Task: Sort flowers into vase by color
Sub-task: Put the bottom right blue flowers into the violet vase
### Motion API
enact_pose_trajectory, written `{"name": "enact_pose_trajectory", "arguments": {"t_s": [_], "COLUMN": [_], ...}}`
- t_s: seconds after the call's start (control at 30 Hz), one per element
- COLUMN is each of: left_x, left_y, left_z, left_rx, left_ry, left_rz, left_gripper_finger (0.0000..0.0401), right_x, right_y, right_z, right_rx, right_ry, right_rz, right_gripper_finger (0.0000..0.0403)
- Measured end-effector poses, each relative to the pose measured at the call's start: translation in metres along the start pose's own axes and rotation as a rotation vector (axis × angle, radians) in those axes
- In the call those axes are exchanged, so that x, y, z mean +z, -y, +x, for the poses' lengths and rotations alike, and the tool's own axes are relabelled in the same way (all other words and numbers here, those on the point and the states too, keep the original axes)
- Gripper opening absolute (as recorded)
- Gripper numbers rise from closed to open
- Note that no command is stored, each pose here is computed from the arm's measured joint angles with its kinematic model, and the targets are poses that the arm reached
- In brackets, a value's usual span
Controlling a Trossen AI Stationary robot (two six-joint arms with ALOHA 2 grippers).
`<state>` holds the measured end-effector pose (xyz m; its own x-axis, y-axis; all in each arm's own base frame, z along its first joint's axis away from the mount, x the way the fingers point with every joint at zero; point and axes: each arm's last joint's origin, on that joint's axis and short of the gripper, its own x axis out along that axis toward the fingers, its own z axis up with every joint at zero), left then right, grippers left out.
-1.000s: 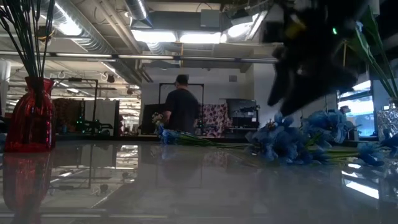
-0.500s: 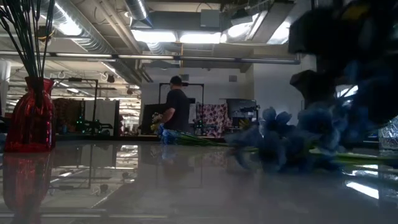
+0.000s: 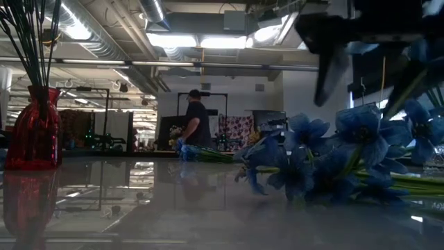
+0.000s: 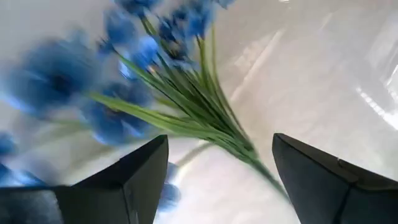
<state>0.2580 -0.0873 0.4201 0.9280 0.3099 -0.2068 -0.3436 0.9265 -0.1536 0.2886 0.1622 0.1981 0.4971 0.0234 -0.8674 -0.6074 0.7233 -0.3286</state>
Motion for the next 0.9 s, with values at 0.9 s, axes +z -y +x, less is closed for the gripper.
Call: {"name": "enact_pose_trajectory", "arguments": {"t_s": [0.9], "left_x": [-0.001], "left_y": [0.001], "left_z": [-0.001], "left_rx": [-0.004], "left_ry": [-0.006], "left_rz": [-0.015], "left_gripper_finger": [0.0154], "right_x": [0.009], "right_y": [-0.040], "right_z": [0.014], "right_rx": [0.039], "right_ry": [0.020], "right_rz": [-0.345], "right_gripper_finger": [0.0287]}}
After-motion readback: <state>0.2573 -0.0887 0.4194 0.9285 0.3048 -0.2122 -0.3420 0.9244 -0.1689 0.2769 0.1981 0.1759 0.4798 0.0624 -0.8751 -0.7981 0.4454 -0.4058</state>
